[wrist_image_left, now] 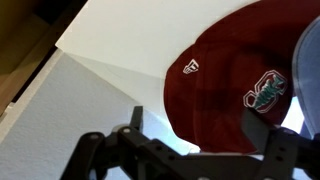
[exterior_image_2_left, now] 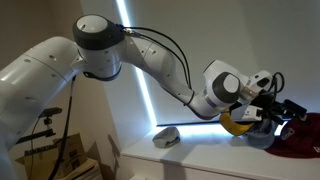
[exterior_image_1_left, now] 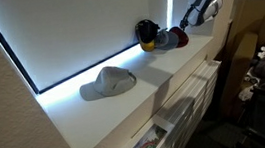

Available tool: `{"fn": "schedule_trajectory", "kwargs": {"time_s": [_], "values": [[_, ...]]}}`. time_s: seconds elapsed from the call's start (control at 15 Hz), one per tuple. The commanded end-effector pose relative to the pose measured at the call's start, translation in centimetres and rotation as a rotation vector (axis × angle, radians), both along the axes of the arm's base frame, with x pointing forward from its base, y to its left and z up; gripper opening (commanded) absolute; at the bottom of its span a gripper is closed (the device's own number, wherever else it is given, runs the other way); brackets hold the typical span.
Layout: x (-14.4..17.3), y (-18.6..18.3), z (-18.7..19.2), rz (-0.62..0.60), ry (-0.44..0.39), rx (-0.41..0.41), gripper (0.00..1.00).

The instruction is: Move the grey cap and the black and yellow cap away from the red cap on the window sill

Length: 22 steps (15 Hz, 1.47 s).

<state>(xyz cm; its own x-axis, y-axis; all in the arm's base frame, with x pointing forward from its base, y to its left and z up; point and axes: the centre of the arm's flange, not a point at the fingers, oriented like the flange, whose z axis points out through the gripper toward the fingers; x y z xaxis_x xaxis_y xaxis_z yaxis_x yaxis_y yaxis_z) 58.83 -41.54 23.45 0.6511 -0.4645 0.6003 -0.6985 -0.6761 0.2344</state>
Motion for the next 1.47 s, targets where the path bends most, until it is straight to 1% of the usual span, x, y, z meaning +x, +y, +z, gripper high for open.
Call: {"fn": "schedule_trajectory", "kwargs": {"time_s": [0.0,0.13,0.33,0.47,0.67,0.87,0.93,1.07,1.13,1.27,1.33,1.4], "values": [[0.8,0.4,-0.2,0.085,0.049,-0.034,1.00],[1.6,1.4,-0.3,0.177,0.118,-0.103,1.00],[2.4,2.5,-0.5,0.275,0.196,-0.187,1.00],[2.6,3.0,-0.6,0.363,0.234,-0.220,1.00],[2.5,2.9,-1.0,0.503,0.265,-0.272,1.00],[2.0,2.3,-0.8,0.652,0.236,-0.297,1.00],[1.5,1.7,-0.7,0.699,0.194,-0.284,1.00],[1.6,-0.2,-1.2,0.763,0.102,-0.254,1.00],[1.6,-0.2,-1.6,0.795,0.067,-0.241,1.00],[0.0,-1.7,-2.8,0.866,0.013,-0.197,1.00],[-0.5,-1.4,-3.3,0.888,0.000,-0.154,1.00],[0.6,4.1,-3.6,0.827,0.037,-0.237,1.00]]}}
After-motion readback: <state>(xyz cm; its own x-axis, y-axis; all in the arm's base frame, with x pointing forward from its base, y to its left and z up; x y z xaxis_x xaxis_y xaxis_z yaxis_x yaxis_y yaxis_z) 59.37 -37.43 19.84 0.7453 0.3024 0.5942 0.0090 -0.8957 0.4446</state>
